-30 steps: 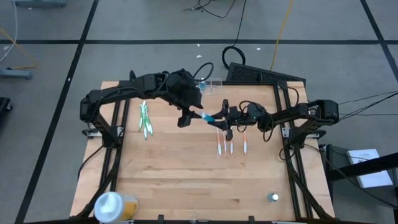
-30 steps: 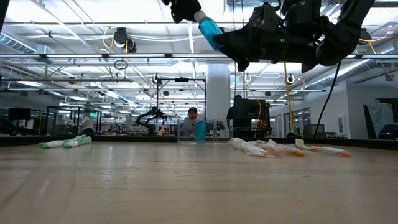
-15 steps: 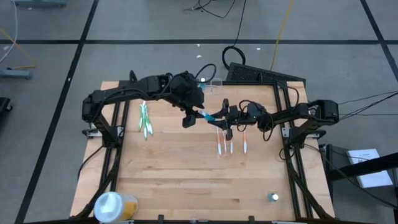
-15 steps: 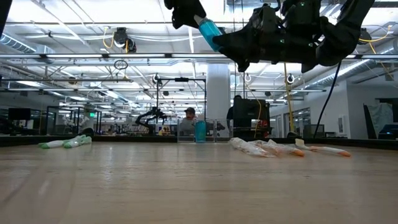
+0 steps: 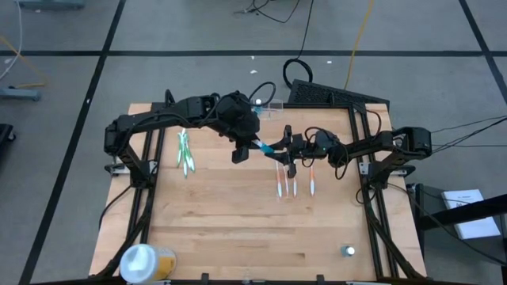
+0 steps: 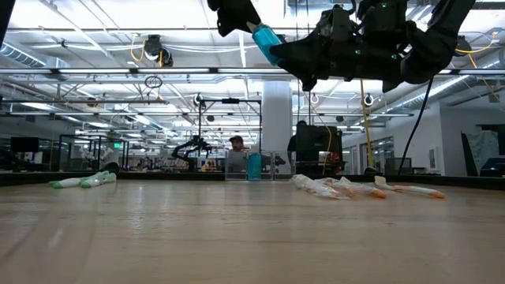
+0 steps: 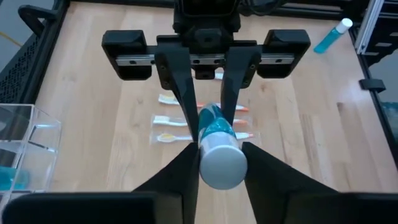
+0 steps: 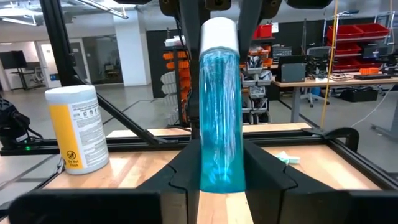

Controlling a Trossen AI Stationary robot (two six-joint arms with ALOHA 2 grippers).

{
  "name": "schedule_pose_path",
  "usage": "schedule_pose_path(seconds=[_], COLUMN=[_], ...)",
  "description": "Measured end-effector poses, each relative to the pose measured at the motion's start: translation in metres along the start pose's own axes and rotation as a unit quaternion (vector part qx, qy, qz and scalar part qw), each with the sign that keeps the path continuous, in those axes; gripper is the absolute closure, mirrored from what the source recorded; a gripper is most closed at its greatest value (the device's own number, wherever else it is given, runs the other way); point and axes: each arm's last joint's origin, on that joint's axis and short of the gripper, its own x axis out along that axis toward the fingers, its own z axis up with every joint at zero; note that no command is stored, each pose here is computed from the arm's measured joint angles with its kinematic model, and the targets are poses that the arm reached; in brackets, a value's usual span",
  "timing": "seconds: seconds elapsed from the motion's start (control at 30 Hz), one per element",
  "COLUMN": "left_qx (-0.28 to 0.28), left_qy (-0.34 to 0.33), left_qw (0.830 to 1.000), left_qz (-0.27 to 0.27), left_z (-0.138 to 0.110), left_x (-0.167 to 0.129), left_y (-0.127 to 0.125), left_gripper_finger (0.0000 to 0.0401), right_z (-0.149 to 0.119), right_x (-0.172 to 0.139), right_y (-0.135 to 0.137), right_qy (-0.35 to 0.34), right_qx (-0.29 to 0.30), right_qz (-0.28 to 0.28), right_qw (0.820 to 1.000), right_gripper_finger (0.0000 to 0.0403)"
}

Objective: Pick & Place toothbrushing station
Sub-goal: Put the blue mouthwash into the transparent organizer

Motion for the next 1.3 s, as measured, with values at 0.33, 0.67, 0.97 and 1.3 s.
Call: schedule_pose_path(seconds=[0.33, 0.67, 0.97, 1.3], left_qx=[0.004, 0.024, -0.016, -0.068], left_qy=[-0.006, -0.023, -0.012, 0.048], left_qw=[1.000, 0.994, 0.986, 0.984], left_qz=[0.011, 0.108, 0.166, 0.156], left_z=[0.001, 0.017, 0.008, -0.021], left_x=[0.000, -0.036, -0.037, 0.019], left_y=[0.000, 0.013, 0.074, 0.162], left_gripper_finger=[0.0299, 0.0302, 0.0302, 0.0302], right_z=[-0.001, -0.006, 0.023, 0.039], right_x=[0.000, -0.001, -0.018, -0.048], right_y=[0.000, -0.004, 0.004, 0.015], right_qy=[0.003, 0.027, -0.010, -0.011], right_qx=[-0.001, 0.023, 0.006, -0.009], right_qz=[-0.005, -0.030, -0.026, -0.026], right_qw=[1.000, 0.999, 1.000, 1.000], right_gripper_finger=[0.0295, 0.0208, 0.0175, 0.0180])
